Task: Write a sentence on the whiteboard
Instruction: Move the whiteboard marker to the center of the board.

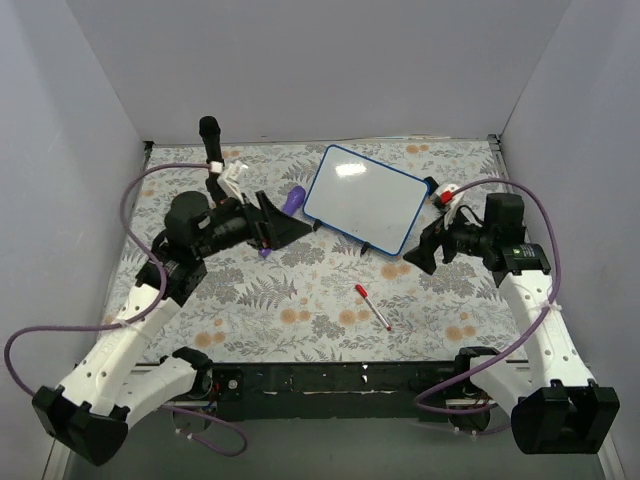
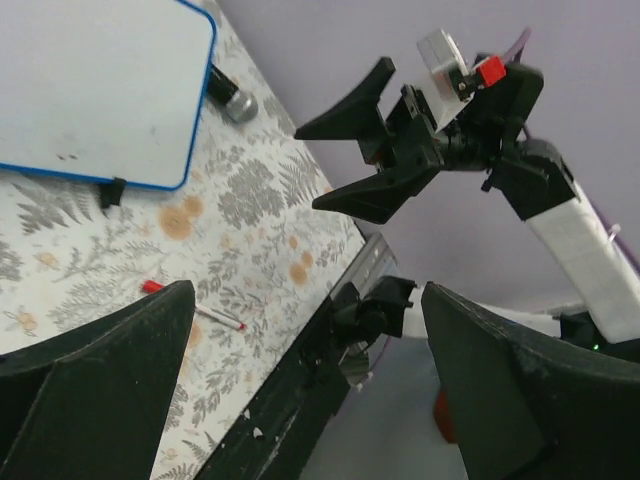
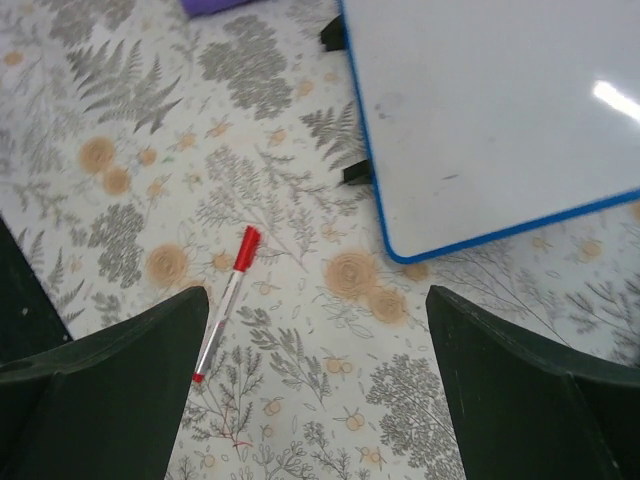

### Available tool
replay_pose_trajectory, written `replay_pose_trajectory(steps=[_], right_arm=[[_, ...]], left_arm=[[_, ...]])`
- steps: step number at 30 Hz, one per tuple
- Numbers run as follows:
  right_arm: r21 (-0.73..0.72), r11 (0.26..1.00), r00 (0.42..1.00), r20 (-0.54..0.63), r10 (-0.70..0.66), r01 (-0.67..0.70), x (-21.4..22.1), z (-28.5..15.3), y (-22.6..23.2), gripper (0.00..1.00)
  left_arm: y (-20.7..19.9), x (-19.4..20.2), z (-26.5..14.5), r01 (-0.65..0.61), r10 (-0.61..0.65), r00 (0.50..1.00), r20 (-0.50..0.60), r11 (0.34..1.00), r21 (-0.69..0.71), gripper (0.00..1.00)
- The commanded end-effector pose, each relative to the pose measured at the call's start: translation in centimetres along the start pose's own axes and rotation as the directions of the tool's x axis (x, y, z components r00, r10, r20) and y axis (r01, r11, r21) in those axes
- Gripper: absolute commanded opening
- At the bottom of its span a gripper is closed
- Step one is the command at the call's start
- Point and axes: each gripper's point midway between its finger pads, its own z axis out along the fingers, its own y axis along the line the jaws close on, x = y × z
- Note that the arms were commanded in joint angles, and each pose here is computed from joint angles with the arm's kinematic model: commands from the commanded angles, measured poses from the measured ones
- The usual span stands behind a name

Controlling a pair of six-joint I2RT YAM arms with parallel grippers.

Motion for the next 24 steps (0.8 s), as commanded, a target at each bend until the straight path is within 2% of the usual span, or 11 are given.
replay_pose_trajectory(steps=[1, 2, 5, 11, 16, 24], right_arm=[[-0.315, 0.923, 0.973, 0.001, -0.23, 0.218, 2.4, 1.2, 5.5, 0.98], [-0.344, 0.913, 0.972, -0.005, -0.235, 0.219, 2.9, 1.4, 6.2, 0.98], [-0.401, 0.882, 0.955, -0.054, -0.293, 0.248, 4.7, 2.7, 7.6, 0.98], [-0.437, 0.851, 0.891, -0.198, -0.408, 0.292, 8.5, 6.6, 9.6, 0.98], [-0.349, 0.871, 0.835, -0.309, -0.456, 0.346, 10.7, 9.8, 9.1, 0.98], [-0.292, 0.882, 0.789, -0.402, -0.465, 0.371, 14.0, 11.3, 8.3, 0.96]], left_arm=[[1.4, 4.7, 3.3, -0.02, 0.01, 0.996, -0.092, 0.994, -0.109, 0.98], [1.1, 6.2, 3.7, -0.026, 0.011, 0.992, -0.128, 0.993, -0.114, 0.98], [3.6, 8.3, 4.0, 0.008, -0.041, 0.987, -0.158, 0.979, -0.204, 0.98], [6.1, 9.6, 3.6, 0.041, -0.077, 0.989, -0.124, 0.961, -0.274, 0.98], [8.1, 10.5, 2.6, 0.06, -0.096, 0.991, -0.091, 0.937, -0.343, 0.98], [11.2, 11.0, 0.1, 0.129, -0.127, 0.991, 0.035, 0.883, -0.452, 0.98]])
